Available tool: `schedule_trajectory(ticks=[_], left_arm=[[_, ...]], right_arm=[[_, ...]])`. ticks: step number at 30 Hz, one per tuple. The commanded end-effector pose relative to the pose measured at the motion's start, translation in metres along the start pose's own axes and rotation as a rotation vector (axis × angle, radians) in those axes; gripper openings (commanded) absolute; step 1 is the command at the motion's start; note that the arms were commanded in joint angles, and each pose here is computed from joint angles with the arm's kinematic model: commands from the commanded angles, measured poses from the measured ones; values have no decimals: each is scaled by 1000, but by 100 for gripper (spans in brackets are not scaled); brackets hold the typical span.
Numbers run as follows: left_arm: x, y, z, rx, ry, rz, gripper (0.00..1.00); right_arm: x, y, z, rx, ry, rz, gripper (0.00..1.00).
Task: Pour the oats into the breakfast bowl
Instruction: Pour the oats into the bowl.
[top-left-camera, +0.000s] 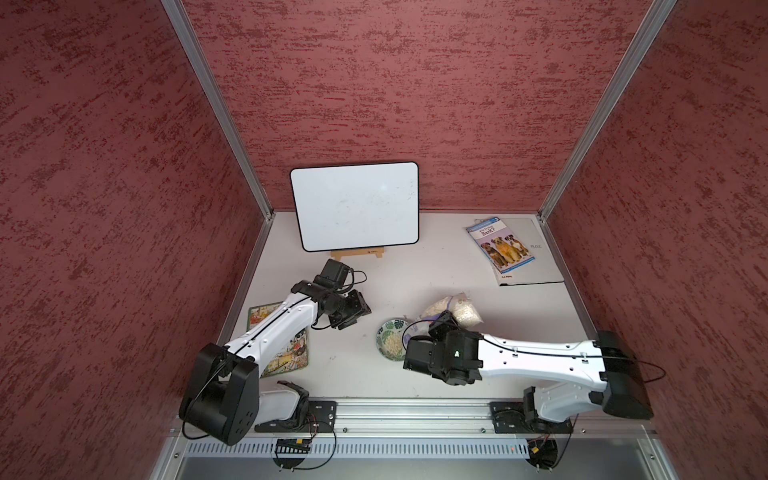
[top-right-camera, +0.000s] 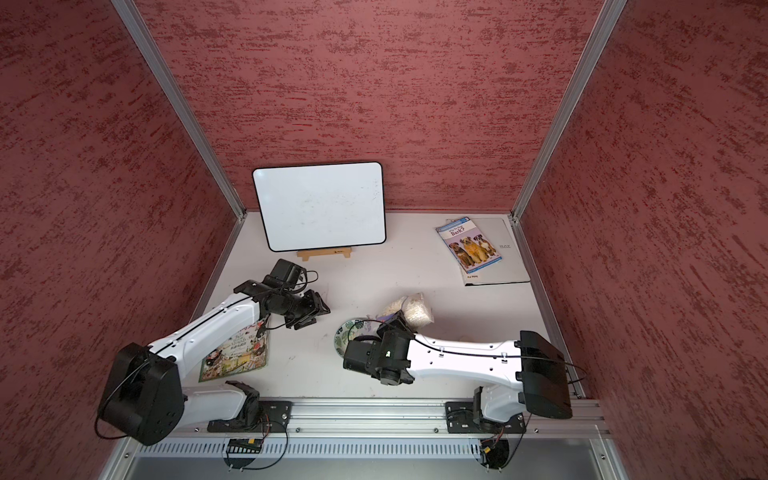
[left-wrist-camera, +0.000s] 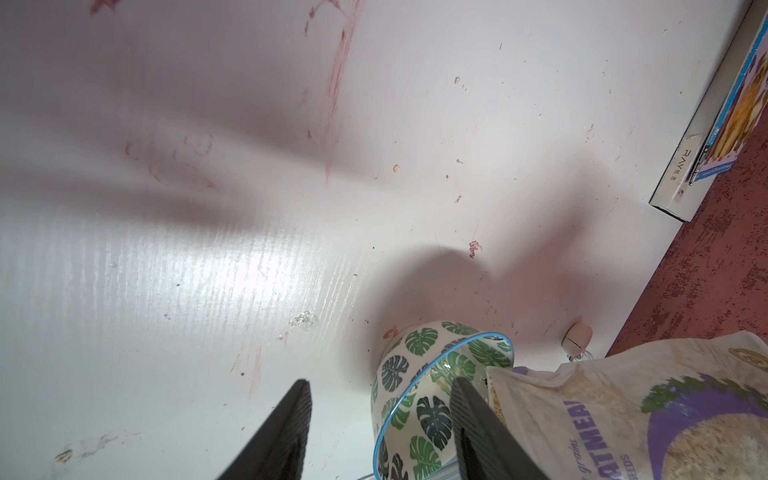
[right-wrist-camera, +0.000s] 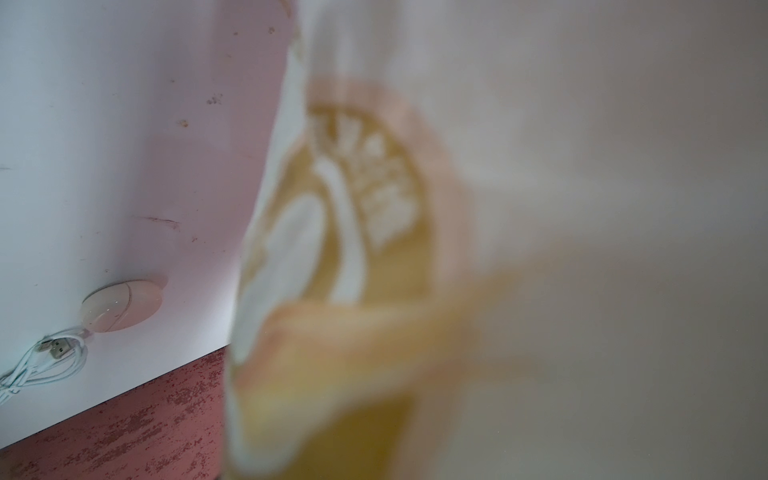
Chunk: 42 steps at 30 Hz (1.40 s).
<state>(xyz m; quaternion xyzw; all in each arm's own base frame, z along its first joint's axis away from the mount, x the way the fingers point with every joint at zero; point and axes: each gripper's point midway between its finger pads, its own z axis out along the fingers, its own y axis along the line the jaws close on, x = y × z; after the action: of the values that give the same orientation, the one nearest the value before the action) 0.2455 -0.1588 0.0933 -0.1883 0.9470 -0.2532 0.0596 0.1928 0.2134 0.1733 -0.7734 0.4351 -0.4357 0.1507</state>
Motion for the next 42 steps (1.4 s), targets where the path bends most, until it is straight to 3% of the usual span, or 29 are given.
schedule_trajectory(ticks=[1,42], left_arm=[[0,2,1,8,-1,11,56],[-7,-6,10,36,8,11,56]], right_arm=[[21,-27,-8,137,91,56,23],[31,-42,-12,238,183,12,22]])
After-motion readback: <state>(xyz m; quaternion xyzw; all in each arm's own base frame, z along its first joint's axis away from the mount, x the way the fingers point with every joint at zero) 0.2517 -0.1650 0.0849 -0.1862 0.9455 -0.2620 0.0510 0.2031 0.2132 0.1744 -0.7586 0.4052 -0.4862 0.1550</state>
